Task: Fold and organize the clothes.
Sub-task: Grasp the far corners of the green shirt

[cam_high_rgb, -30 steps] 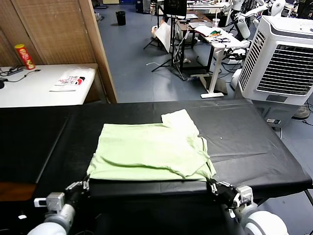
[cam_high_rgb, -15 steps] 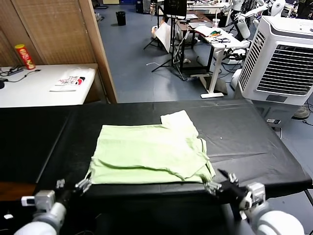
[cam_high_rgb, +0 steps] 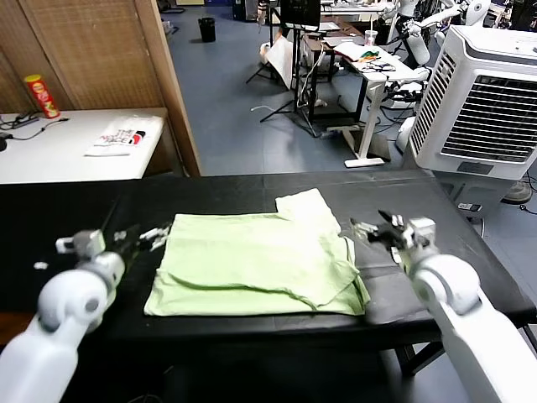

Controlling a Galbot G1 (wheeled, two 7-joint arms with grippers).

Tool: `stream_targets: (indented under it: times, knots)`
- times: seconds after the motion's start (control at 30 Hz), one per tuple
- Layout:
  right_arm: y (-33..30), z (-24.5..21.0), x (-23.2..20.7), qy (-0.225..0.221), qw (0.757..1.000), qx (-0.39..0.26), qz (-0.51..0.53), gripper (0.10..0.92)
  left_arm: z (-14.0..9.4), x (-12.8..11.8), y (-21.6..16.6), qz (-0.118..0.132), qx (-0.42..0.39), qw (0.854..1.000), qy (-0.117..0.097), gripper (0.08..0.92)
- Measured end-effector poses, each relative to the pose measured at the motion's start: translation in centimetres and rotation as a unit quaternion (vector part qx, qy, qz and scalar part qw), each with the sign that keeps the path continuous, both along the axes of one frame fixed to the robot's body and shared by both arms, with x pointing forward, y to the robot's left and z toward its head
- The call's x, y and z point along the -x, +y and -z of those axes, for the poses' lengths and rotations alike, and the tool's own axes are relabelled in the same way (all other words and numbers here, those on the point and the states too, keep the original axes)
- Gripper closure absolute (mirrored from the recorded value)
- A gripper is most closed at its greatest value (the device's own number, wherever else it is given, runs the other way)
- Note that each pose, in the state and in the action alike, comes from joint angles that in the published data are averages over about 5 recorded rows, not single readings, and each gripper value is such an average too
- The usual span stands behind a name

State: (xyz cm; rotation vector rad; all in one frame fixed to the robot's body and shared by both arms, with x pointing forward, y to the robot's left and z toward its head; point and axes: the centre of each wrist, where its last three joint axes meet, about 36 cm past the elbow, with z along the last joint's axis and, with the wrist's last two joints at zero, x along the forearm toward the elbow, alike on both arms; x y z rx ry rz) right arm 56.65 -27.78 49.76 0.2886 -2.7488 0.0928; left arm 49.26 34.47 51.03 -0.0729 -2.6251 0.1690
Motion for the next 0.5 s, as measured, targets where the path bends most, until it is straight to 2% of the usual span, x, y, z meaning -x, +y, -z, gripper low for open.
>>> stream_targets:
  times: [0.23,0.5]
  knots:
    - [2.6,1.9,-6.0,0.047,0.999,0.004,-0.003,0.224,2.1,-6.9,0.3,-0.004,-0.002,0.999,0.040,0.201]
    - [5.3,4.5,-9.2,0.058,0.998,0.001,-0.009,0.224,5.0,-9.9,0.5,-0.006,0.000,0.998,0.068,0.201]
